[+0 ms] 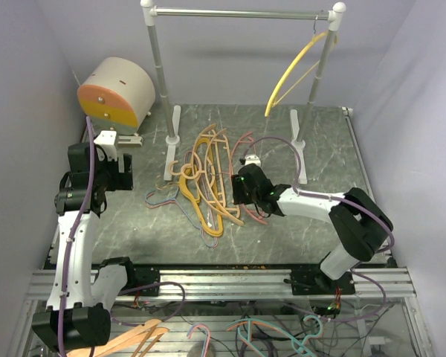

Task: Organize the hangers

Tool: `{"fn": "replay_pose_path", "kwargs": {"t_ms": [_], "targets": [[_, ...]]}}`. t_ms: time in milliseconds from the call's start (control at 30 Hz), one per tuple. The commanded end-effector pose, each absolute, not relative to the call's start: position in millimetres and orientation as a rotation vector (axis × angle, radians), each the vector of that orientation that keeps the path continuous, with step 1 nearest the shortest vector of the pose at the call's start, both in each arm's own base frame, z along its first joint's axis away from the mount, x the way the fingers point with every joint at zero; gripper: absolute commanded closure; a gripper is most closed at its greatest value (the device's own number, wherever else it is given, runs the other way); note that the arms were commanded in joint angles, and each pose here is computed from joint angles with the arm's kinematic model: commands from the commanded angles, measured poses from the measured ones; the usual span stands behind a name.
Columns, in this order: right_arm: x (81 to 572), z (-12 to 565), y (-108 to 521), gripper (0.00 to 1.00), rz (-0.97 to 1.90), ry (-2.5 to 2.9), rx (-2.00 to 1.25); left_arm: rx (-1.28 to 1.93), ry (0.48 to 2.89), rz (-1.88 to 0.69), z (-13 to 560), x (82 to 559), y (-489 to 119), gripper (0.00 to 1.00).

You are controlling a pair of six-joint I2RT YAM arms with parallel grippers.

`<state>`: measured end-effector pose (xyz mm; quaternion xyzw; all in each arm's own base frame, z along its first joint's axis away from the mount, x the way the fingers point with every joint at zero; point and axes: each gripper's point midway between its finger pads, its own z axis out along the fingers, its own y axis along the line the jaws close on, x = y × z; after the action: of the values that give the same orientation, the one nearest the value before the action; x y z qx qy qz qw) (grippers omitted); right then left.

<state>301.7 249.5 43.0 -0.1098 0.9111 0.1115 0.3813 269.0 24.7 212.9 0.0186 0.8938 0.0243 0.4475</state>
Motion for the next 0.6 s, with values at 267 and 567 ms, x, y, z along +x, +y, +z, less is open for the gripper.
{"fn": "replay_pose_path", "kwargs": {"t_ms": [267,567], "targets": [[329,42,265,0.6,0.331,2.278,-0.265,0.091,2.171,0.028,221,270,16,0.04],[333,30,256,0.64,0.305,2.299,-0.253,0.099,2.175,0.02,219,270,14,0.04]]}}
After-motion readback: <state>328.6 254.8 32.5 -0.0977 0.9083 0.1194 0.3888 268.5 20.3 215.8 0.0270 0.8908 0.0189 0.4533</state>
